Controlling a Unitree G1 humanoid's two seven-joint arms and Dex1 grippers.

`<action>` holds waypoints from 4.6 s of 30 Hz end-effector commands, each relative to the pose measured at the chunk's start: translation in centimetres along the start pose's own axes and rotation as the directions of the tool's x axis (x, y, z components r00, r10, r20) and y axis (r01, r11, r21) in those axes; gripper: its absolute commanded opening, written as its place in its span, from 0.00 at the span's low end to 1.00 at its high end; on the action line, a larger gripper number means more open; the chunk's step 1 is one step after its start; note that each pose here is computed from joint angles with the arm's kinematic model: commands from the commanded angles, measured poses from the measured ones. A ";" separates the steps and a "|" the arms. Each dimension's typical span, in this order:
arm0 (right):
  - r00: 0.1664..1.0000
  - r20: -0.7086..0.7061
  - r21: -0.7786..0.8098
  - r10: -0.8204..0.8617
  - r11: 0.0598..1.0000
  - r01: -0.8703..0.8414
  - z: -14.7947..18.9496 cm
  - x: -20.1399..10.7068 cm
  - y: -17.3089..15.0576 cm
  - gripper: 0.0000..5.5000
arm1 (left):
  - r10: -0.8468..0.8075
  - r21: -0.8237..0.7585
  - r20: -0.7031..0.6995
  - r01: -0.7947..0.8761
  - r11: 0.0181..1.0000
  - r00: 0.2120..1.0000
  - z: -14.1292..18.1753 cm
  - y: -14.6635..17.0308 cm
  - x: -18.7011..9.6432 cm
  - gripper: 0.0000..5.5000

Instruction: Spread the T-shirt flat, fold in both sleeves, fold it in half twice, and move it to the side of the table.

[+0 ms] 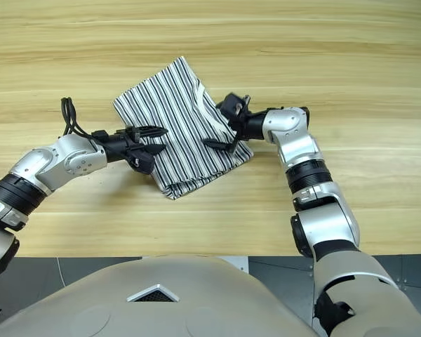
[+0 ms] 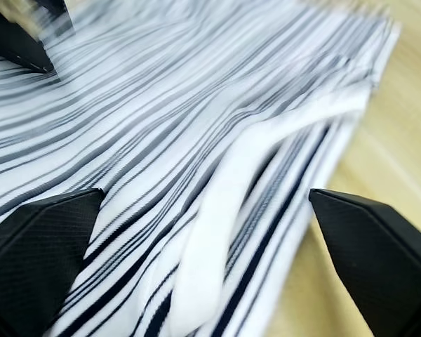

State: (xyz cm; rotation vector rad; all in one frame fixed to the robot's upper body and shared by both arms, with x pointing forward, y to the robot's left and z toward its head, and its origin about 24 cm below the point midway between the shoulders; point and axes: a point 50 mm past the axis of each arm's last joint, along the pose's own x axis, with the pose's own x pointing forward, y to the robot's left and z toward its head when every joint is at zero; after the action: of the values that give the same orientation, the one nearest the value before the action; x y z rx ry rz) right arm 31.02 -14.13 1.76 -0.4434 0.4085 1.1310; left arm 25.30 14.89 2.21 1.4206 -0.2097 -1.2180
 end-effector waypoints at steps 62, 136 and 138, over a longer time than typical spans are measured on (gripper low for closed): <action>0.928 -0.031 -0.951 0.371 0.273 -0.141 -1.6 -9.7 11.7 1.00 | -0.375 0.193 0.218 0.337 0.922 0.901 -1.4 -5.9 -11.0 0.61; 0.903 -0.029 -0.756 0.429 0.582 -0.300 -1.5 -7.8 10.5 0.02 | -0.344 -0.227 0.447 0.477 0.849 0.826 4.7 -0.7 -7.0 0.04; 0.880 -0.099 -0.668 0.465 0.624 -0.405 -1.5 -8.6 10.1 0.02 | -0.367 -0.294 0.509 0.558 0.776 0.779 6.0 0.7 -7.8 0.04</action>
State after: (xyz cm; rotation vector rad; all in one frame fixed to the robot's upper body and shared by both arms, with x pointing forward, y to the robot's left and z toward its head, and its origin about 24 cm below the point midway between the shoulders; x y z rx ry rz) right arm 17.95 -16.56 2.53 -1.0216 -0.2229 1.7100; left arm 18.92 17.02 6.00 0.9610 -0.0269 -1.7650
